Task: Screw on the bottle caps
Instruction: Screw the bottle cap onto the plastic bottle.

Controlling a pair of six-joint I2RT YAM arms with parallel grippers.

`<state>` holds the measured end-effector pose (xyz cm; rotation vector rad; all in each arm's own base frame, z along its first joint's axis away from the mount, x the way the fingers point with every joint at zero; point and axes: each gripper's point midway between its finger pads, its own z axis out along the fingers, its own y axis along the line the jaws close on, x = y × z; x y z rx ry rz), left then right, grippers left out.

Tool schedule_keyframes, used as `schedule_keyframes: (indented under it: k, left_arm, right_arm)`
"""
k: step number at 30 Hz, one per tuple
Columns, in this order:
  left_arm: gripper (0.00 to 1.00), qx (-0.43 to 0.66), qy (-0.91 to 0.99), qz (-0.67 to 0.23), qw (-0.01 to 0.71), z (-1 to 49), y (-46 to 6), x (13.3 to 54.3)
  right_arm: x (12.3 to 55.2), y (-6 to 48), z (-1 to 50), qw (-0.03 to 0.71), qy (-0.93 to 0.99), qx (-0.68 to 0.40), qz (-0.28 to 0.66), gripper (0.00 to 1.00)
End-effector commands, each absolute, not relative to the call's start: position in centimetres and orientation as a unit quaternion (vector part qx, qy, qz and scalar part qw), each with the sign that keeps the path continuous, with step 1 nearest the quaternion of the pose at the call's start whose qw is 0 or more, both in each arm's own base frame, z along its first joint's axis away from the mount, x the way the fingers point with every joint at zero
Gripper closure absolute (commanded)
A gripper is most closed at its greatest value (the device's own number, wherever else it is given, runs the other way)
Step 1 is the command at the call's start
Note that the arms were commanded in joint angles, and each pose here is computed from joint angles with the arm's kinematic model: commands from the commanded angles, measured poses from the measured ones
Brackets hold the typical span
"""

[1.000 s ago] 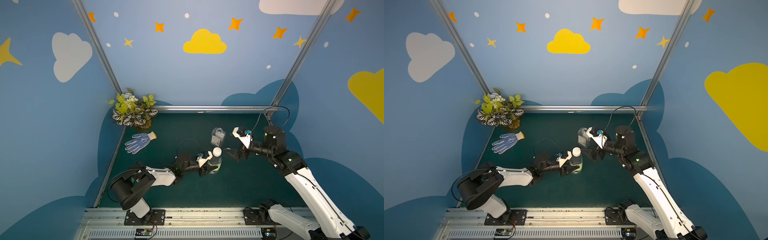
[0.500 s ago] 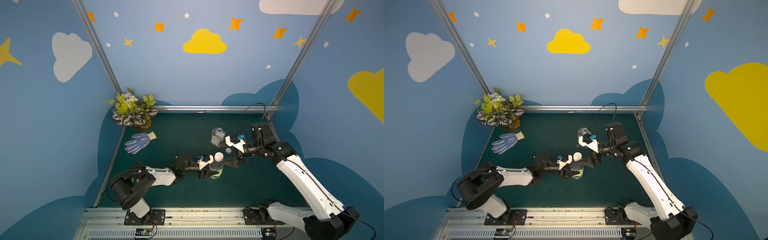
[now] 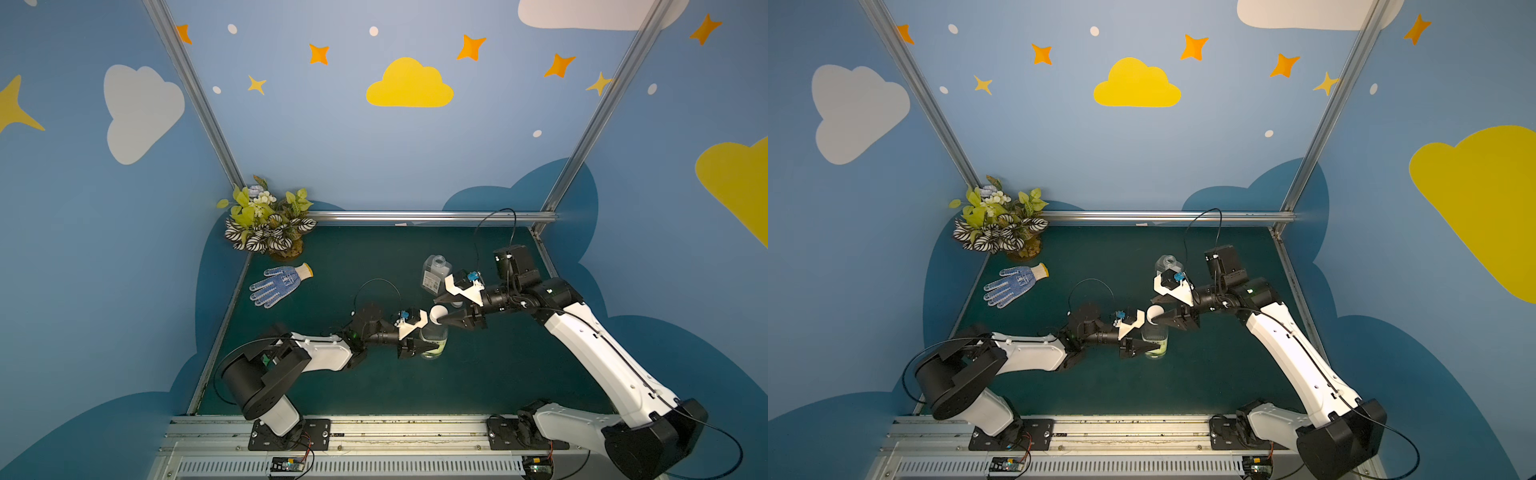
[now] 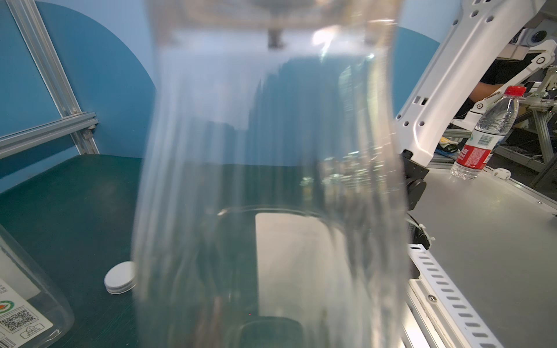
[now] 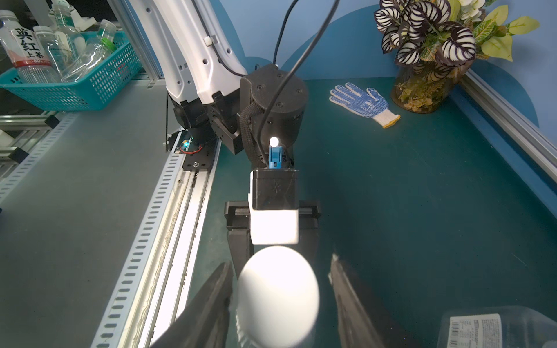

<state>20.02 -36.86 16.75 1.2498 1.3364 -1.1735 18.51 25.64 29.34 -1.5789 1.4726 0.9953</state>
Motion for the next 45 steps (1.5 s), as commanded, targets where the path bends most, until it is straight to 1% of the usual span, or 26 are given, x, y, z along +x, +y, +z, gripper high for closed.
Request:
schedule_keyframes:
  k: [1, 3, 6, 8, 10, 12, 13, 14, 15, 21, 23, 30, 36, 37, 39, 42, 43, 45]
  left_arm:
    - [0.62, 0.512, 0.522, -0.484, 0.48, 18.7, -37.2, 20.0]
    - [0.62, 0.512, 0.521, -0.485, 0.481, 18.9, -37.2, 20.1]
    - [0.63, 0.511, 0.519, -0.485, 0.484, 19.1, -37.3, 20.2]
    - [0.62, 0.51, 0.519, -0.486, 0.485, 19.2, -37.3, 20.2]
    - [0.63, 0.509, 0.519, -0.485, 0.486, 19.3, -37.3, 20.3]
    - [0.63, 0.507, 0.518, -0.486, 0.488, 19.4, -37.3, 20.4]
    - [0.63, 0.503, 0.45, -0.484, 0.556, 26.8, -35.7, 18.8]
    - [0.62, 0.505, 0.499, -0.486, 0.51, 21.6, -37.0, 20.1]
    - [0.63, 0.501, 0.503, -0.487, 0.509, 21.5, -37.0, 20.3]
    - [0.64, 0.483, 0.496, -0.493, 0.527, 22.7, -36.6, 21.1]
    - [0.64, 0.482, 0.495, -0.492, 0.529, 22.8, -36.6, 21.2]
    - [0.66, 0.469, 0.511, -0.467, 0.549, 22.8, -36.4, 22.3]
    - [0.67, 0.469, 0.519, -0.443, 0.561, 22.6, -36.1, 22.7]
    - [0.67, 0.472, 0.519, -0.441, 0.559, 22.5, -36.2, 22.6]
    - [0.66, 0.476, 0.524, -0.438, 0.554, 22.0, -36.2, 22.6]
    - [0.66, 0.476, 0.532, -0.43, 0.553, 21.2, -36.1, 22.7]
    - [0.66, 0.477, 0.535, -0.424, 0.554, 20.8, -36.0, 22.8]
    - [0.67, 0.479, 0.545, -0.406, 0.556, 20.1, -35.9, 23.1]
  right_arm:
    - [18.1, 25.6, 29.2, 0.366, 0.574, -0.619, 0.392, 0.48]
    - [18.0, 25.7, 29.1, 0.364, 0.575, -0.619, 0.392, 0.53]
    - [17.8, 25.7, 28.8, 0.358, 0.576, -0.622, 0.393, 0.55]
    - [17.6, 25.7, 28.6, 0.354, 0.575, -0.624, 0.392, 0.6]
    - [17.6, 25.6, 28.4, 0.354, 0.577, -0.625, 0.389, 0.7]
    - [17.5, 25.6, 28.3, 0.355, 0.577, -0.624, 0.388, 0.74]
    - [17.5, 25.6, 28.3, 0.356, 0.577, -0.624, 0.389, 0.74]
    - [17.4, 25.6, 28.3, 0.357, 0.577, -0.623, 0.389, 0.74]
    - [17.4, 25.6, 28.2, 0.358, 0.577, -0.623, 0.388, 0.74]
    - [17.5, 25.3, 27.1, 0.363, 0.59, -0.618, 0.371, 0.68]
    - [17.8, 25.3, 26.8, 0.365, 0.595, -0.616, 0.365, 0.68]
    - [20.0, 25.0, 26.1, 0.386, 0.631, -0.593, 0.319, 0.65]
    - [20.7, 25.2, 26.2, 0.398, 0.643, -0.572, 0.317, 0.56]
    - [20.7, 25.2, 26.4, 0.401, 0.641, -0.573, 0.316, 0.52]
    - [20.9, 25.0, 27.2, 0.41, 0.641, -0.571, 0.31, 0.49]
    - [21.2, 24.6, 28.7, 0.431, 0.638, -0.565, 0.296, 0.38]
    - [21.4, 24.3, 29.1, 0.439, 0.637, -0.563, 0.29, 0.32]
    - [21.6, 24.1, 30.0, 0.452, 0.637, -0.557, 0.282, 0.24]
